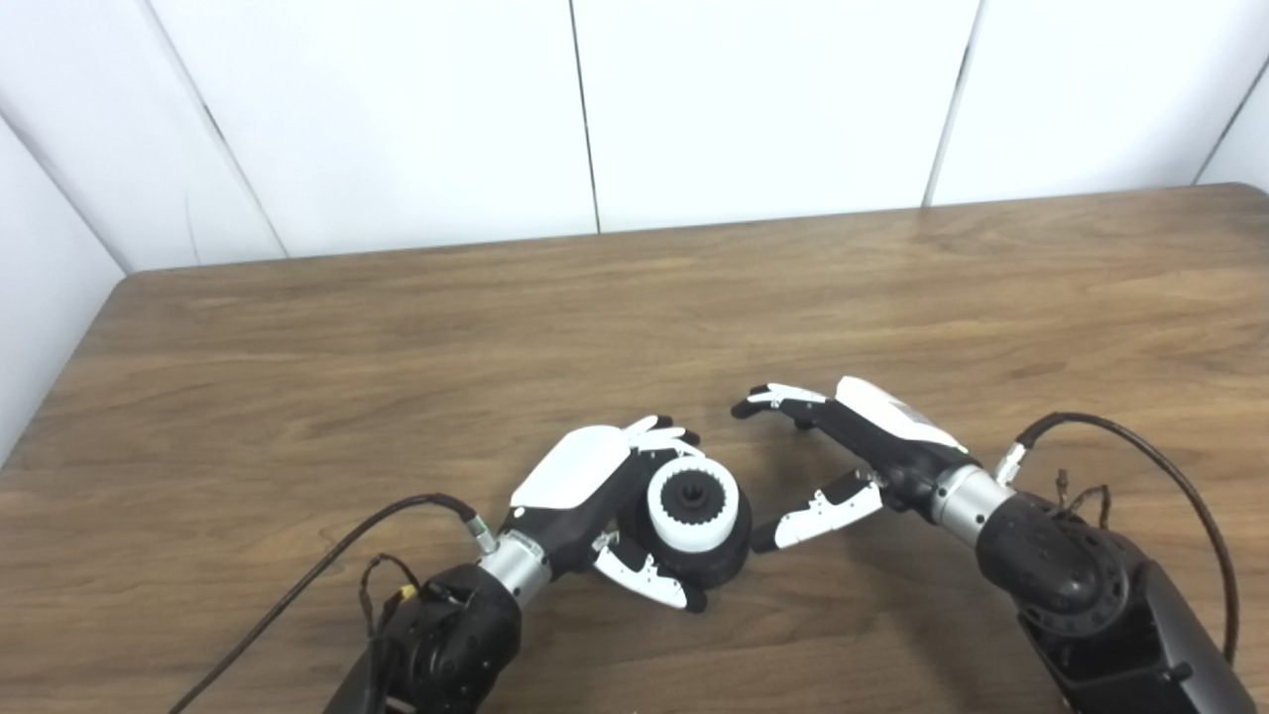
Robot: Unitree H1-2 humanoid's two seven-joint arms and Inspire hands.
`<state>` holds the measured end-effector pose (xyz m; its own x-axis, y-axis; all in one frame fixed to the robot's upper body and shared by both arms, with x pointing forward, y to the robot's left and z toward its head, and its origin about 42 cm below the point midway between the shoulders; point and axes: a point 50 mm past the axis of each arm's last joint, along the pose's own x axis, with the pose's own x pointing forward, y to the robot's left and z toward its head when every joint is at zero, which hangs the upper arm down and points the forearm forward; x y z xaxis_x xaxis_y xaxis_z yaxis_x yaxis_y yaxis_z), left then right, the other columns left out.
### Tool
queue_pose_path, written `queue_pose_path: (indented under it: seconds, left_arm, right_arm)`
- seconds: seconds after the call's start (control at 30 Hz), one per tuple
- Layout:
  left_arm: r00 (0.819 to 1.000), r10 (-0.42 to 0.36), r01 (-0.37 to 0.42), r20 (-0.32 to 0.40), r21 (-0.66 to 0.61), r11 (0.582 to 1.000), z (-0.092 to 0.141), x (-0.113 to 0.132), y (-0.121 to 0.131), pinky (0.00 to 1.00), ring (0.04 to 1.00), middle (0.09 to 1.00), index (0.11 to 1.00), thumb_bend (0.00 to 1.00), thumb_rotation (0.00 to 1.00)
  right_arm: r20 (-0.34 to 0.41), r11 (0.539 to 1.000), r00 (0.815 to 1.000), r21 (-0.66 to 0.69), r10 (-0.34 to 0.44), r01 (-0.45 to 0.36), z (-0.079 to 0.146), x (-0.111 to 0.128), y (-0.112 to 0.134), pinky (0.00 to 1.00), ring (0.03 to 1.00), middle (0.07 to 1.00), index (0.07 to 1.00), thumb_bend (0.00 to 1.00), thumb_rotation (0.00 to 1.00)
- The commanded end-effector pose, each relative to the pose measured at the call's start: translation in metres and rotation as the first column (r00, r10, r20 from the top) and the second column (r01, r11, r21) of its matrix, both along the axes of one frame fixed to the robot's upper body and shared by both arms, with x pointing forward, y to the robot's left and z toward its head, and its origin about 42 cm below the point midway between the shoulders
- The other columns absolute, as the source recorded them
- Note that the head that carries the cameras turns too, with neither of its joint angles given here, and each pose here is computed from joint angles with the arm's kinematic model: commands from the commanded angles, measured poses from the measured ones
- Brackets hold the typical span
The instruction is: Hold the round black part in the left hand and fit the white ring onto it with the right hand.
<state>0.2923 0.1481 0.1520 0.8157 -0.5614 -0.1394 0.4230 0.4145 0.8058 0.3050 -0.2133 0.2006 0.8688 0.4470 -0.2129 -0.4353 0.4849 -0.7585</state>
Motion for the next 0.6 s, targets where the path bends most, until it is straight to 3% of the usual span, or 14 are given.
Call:
queue_pose_path:
  seconds: [0.0,0.57]
  left_arm:
    - [0.999,0.041,-0.039,-0.024,0.077,0.996,-0.006,0.003,0.019,0.92,0.964,0.894,0.744,1.0,0.21]
    - [0.997,0.078,-0.076,-0.029,0.051,0.996,0.002,0.007,0.034,0.91,0.965,0.91,0.874,1.0,0.25]
  right_arm:
    - [0.068,1.0,0.998,0.011,0.002,-0.003,0.017,0.005,-0.002,0.85,0.956,0.939,0.832,1.0,0.44]
    - [0.068,1.0,0.998,0.007,-0.01,0.009,0.017,0.009,-0.006,0.88,0.966,0.943,0.817,1.0,0.46]
